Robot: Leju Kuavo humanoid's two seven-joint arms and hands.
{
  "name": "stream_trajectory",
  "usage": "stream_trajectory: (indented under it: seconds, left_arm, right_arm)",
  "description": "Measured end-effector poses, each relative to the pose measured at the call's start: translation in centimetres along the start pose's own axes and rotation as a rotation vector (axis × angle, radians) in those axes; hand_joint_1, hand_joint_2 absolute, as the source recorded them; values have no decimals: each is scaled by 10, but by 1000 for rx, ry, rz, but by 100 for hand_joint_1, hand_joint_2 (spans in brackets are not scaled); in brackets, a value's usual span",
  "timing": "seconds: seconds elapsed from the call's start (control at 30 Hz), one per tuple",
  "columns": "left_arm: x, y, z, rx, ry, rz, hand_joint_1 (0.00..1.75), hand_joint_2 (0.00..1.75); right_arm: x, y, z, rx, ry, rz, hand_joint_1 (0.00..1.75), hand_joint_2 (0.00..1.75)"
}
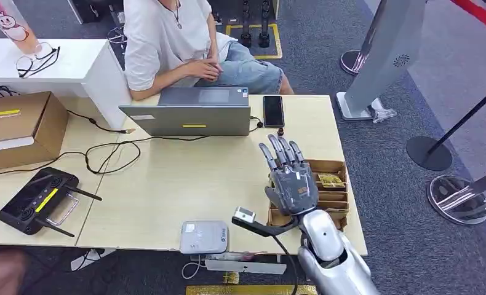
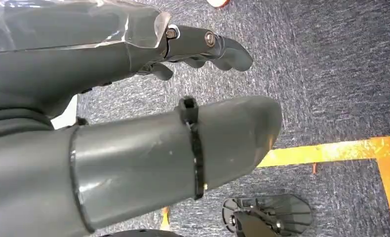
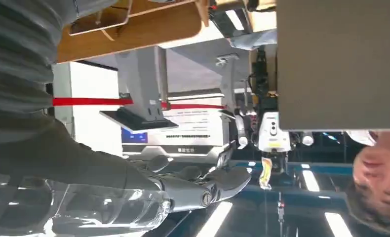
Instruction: Pass the card to the sensor for recognition and then transmit it.
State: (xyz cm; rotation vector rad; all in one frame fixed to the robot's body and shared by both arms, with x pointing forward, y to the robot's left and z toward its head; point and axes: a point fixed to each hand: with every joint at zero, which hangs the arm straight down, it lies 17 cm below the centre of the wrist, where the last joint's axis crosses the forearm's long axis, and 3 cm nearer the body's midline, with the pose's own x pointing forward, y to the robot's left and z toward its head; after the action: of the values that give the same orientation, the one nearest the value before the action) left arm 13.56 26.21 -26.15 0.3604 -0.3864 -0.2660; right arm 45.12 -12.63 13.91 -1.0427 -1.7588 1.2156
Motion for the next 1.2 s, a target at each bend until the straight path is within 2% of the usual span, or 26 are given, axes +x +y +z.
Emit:
stream_trajectory:
  seconds: [0.53,1.2]
  left_arm:
    - [0,-1,0,-8,1,-21,0,0]
    - [1,-2,0,-10,-4,-32,0,0]
  right_arm:
    - [-34,7,15,55,94,50,0,175]
    - [-60,14,31,97,157,96,0,175]
